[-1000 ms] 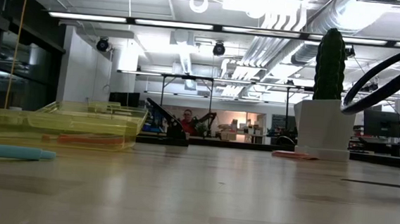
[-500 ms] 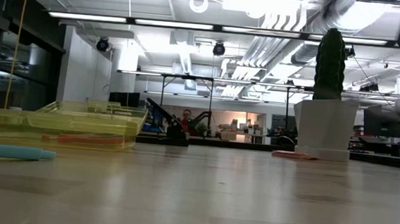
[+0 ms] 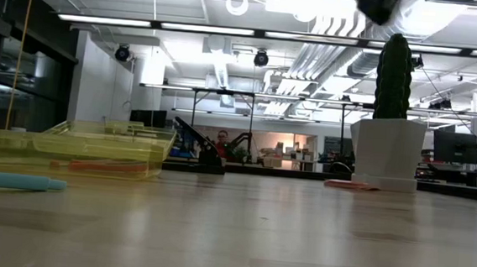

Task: Pack school essentials
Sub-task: Put the blue scissors into the yellow supply box

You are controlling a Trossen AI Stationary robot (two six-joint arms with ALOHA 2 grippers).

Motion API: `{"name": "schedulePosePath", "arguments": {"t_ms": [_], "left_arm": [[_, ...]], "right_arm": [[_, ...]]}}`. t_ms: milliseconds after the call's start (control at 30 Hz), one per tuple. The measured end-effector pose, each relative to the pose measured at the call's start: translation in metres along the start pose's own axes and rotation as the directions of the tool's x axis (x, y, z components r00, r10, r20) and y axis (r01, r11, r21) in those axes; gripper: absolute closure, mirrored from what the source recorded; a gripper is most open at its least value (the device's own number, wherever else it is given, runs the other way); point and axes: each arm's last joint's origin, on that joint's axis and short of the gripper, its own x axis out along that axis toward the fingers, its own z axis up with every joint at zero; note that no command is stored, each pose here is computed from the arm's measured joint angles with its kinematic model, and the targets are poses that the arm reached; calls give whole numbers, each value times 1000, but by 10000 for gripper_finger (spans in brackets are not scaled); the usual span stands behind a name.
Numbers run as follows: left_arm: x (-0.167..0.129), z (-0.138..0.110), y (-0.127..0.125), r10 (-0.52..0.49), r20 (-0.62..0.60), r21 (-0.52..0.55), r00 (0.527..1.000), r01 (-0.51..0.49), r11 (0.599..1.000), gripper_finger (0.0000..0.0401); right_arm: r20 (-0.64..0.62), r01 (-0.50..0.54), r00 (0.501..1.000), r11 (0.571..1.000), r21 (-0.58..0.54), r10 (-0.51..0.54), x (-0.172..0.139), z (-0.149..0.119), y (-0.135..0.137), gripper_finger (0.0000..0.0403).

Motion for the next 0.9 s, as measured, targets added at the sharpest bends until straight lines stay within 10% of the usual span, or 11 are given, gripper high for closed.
{"name": "schedulePosePath", "arguments": {"t_ms": [300,900], "left_arm": [[5,-4,-1,0,-22,-4,1000,0,1000,240],[80,-67,-22,-137,-128,-38,982,133,990,240]], "right_arm": [[286,-140,945,987,-82,158,12,63,-39,375],[294,-135,949,989,57,112,52,64,-62,375]]}}
